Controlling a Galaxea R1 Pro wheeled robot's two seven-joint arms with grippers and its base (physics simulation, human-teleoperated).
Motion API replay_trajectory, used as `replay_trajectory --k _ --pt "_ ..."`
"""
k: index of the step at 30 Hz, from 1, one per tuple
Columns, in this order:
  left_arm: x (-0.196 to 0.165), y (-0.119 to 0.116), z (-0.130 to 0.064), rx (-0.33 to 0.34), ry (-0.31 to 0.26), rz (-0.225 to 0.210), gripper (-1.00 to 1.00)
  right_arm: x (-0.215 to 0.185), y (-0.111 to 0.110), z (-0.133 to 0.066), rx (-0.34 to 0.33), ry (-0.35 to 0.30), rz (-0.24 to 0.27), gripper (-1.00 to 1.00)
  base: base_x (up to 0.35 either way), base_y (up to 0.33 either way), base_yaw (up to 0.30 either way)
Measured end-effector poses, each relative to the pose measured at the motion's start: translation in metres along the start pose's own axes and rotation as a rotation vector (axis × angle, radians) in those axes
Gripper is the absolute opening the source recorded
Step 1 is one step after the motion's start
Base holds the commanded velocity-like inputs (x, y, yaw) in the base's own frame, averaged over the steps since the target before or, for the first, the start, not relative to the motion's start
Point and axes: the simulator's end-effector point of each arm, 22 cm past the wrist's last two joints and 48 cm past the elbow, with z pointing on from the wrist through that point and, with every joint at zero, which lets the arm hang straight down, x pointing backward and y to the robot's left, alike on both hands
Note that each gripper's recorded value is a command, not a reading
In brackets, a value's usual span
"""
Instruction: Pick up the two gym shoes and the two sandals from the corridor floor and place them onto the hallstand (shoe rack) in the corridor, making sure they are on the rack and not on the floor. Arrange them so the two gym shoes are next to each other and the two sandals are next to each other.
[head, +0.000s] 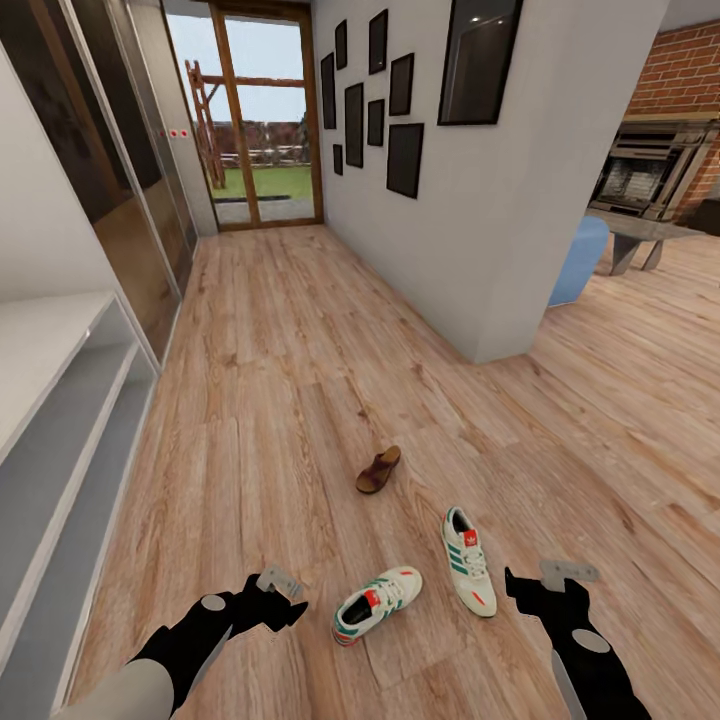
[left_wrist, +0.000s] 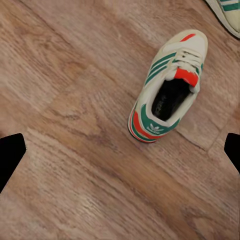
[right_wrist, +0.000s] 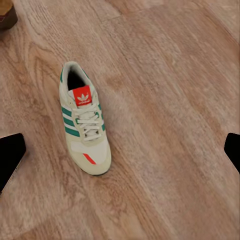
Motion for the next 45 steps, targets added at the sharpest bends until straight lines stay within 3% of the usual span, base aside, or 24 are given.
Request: replay_trajectory --k 8,21,45 --pt "-0.0007 0.0001 0.0001 -0.001 -0.003 -0.002 1.00 -0.0012 -0.0002 -0.0003 0.000 -0.002 0.000 1.00 0.303 0.000 -0.242" --pt "-0.0019 -0.0002 0.0005 0.000 -0.006 -0.004 1.00 -0.0010 0.0000 0.0000 0.000 -0.001 0.000 1.00 0.041 0.000 -0.275" --pt "0.0001 0.0007 0.0001 -0.002 -0.004 -0.006 1.00 -0.0034 0.0013 -0.0006 -0.002 -0.006 0.004 1.00 0.072 -0.006 -0.019"
